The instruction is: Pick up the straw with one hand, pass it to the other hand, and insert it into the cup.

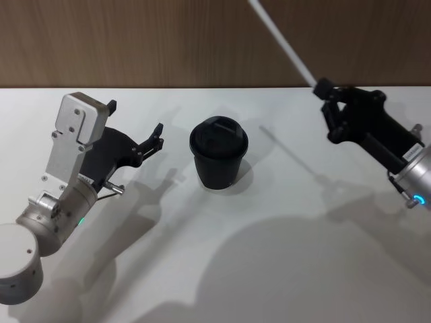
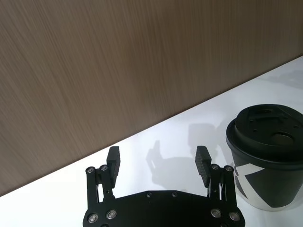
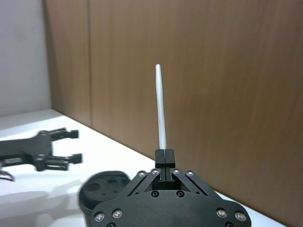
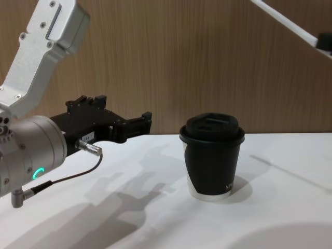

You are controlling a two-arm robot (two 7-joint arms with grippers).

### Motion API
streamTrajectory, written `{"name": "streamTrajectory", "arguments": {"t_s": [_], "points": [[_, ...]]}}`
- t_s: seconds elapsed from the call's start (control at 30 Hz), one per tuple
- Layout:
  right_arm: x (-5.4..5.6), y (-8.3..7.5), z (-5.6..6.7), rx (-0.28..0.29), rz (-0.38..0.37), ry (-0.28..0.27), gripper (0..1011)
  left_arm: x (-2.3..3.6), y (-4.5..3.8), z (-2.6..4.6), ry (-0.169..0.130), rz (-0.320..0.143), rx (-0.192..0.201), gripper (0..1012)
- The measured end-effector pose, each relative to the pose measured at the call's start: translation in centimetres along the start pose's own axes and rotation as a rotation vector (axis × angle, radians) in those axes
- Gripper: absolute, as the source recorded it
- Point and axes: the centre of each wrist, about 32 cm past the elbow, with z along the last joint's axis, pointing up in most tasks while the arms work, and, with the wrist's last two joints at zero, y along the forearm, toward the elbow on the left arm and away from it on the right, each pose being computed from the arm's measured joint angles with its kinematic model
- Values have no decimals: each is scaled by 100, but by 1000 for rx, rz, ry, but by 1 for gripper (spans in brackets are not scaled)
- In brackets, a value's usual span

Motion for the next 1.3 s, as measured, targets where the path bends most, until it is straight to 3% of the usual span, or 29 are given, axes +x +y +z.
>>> {"name": "streamTrajectory", "arguments": {"t_s": [0.47,1.2,1.3], "points": [[-218,160,126,40,90,30,2,0,0,0,0,0,0,1003],[-332,264,235,68,110,47,2,5,1,1,-1,-5,-1,1003],[-337,268,240,69,111,49,2,22,-1,27,-3,-19,-11,1003]]}}
